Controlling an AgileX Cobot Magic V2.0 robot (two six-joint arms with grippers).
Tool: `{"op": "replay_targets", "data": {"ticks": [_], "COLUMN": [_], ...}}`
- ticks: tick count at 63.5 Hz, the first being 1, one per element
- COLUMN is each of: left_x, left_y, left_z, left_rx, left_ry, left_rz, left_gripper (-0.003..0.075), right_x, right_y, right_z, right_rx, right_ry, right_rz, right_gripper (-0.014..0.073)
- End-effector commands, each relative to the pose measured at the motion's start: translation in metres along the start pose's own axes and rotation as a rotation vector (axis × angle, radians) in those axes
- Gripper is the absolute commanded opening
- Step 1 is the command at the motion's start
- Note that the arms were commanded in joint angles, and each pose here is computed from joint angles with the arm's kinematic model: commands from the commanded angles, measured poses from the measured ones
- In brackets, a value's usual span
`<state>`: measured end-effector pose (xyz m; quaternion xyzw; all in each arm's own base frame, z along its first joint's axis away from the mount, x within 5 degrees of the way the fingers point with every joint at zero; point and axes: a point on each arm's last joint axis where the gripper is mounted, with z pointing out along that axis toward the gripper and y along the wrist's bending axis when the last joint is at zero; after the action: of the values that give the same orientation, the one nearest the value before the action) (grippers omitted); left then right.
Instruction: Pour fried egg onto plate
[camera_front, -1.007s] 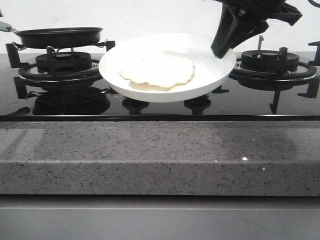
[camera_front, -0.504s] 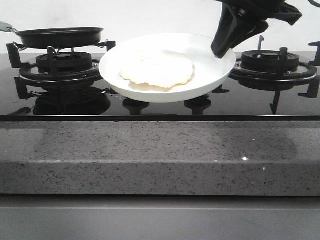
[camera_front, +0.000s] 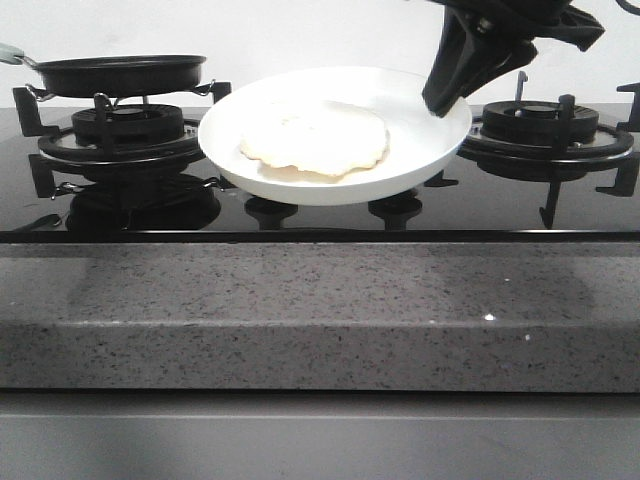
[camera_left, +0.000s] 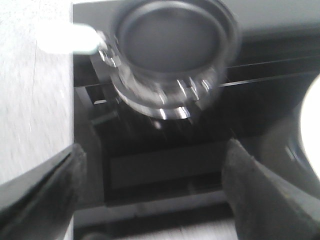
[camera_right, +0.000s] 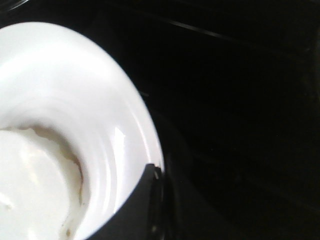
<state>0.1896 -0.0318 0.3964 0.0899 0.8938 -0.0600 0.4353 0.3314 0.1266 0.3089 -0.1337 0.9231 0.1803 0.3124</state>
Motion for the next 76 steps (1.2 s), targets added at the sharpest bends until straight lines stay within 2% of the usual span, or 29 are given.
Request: {"op": "replay_targets", "data": {"ticks": [1, 12, 24, 55, 62, 76], "left_x": [0.007, 0.046, 0.066, 0.069, 0.069, 0.067], "left_y": [-0.003, -0.005, -0.008, -0.009, -0.009, -0.009], "left_z": [-0.019, -0.033, -0.047, -0.050, -0.050, -0.050], "left_rx": [-0.004, 0.000, 0.017, 0.017, 0.017, 0.015], "left_ry": [-0.122, -0.133, -0.171, -0.179, -0.183, -0.203], "left_rz": [-0.007, -0.011, -0.023, -0.022, -0.022, -0.022], "left_gripper": [0.0543, 0.0543, 0.0543, 0.0543, 0.0543, 0.0543], "right_x": [-0.016, -0.016, -0.016, -0.017, -0.028, -0.060], "right_y": [0.006, 0.006, 0.006, 0.007, 0.009, -0.006], "right_z": [-0.023, -0.023, -0.023, -0.024, -0.033, -0.041], "right_rx": [-0.015, -0.015, -0.015, -0.015, -0.018, -0.008], "right_ry": [-0.128, -0.128, -0.128, -0.135, -0.177, -0.246], "right_rz": [0.002, 0.002, 0.002, 0.000, -0.002, 0.114], "right_gripper": [-0.0118, -0.0118, -0.0118, -0.0118, -0.0118, -0.0118]}}
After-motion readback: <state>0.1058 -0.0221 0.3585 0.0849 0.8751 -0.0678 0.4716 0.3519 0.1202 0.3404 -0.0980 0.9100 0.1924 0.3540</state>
